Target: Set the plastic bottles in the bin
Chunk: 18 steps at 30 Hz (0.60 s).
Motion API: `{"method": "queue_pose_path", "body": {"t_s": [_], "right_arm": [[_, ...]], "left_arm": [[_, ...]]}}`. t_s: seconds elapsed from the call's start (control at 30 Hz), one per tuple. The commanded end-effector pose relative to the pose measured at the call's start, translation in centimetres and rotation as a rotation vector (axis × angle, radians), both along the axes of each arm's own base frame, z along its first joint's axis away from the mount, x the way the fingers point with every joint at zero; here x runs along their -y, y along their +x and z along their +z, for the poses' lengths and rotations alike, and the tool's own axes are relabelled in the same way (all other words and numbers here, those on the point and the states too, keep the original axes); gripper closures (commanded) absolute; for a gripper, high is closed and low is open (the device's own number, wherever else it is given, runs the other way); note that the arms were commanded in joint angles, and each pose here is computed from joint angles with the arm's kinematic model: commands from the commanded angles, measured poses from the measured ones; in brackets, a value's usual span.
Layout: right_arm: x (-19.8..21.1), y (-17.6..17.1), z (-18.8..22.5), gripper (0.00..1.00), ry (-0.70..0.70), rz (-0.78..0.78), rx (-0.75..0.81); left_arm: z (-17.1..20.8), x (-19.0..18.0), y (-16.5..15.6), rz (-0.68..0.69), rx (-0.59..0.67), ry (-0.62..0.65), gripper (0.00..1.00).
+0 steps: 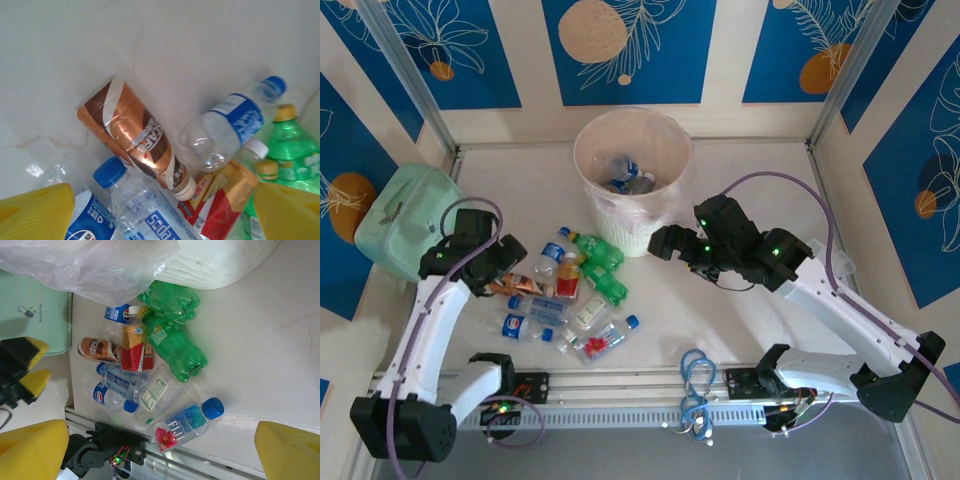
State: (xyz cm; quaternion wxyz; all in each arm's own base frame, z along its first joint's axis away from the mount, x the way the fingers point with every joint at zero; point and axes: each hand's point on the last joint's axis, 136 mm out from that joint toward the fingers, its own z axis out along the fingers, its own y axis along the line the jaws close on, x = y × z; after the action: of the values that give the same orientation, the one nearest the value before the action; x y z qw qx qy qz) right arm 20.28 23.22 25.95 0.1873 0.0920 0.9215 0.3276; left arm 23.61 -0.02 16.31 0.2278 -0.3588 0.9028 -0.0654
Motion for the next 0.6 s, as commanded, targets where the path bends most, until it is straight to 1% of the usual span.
{"method": "queue_pose_path", "body": {"t_s": [0.0, 0.1, 0.2, 0.3, 0.57], "right_arm": [[0.4, -0.8, 0.5, 0.04, -0.005, 0.021, 0.014], [0.6, -1.0, -0.2, 0.04, -0.008, 0.021, 0.001], [0.5, -1.1, -0.7, 0.04, -0.012, 0.021, -0.014], [0.4, -1.1, -0.9, 0.04, -0.01, 0.023, -0.018], [0.0, -1.1, -1.3, 0.04, -0.016, 0.037, -0.034]], "left_arm": [[-1.1, 0.4, 1.8, 0.043, 0.031, -0.1, 0.1], [-2.5, -0.6, 2.1, 0.075, 0.005, -0.093, 0.09], [-4.4, -1.6, 1.9, 0.138, -0.029, -0.131, 0.09], [-5.4, -2.1, 2.1, 0.186, -0.022, -0.164, 0.1], [-7.7, -3.1, 3.0, 0.232, -0.058, -0.133, 0.09]]}}
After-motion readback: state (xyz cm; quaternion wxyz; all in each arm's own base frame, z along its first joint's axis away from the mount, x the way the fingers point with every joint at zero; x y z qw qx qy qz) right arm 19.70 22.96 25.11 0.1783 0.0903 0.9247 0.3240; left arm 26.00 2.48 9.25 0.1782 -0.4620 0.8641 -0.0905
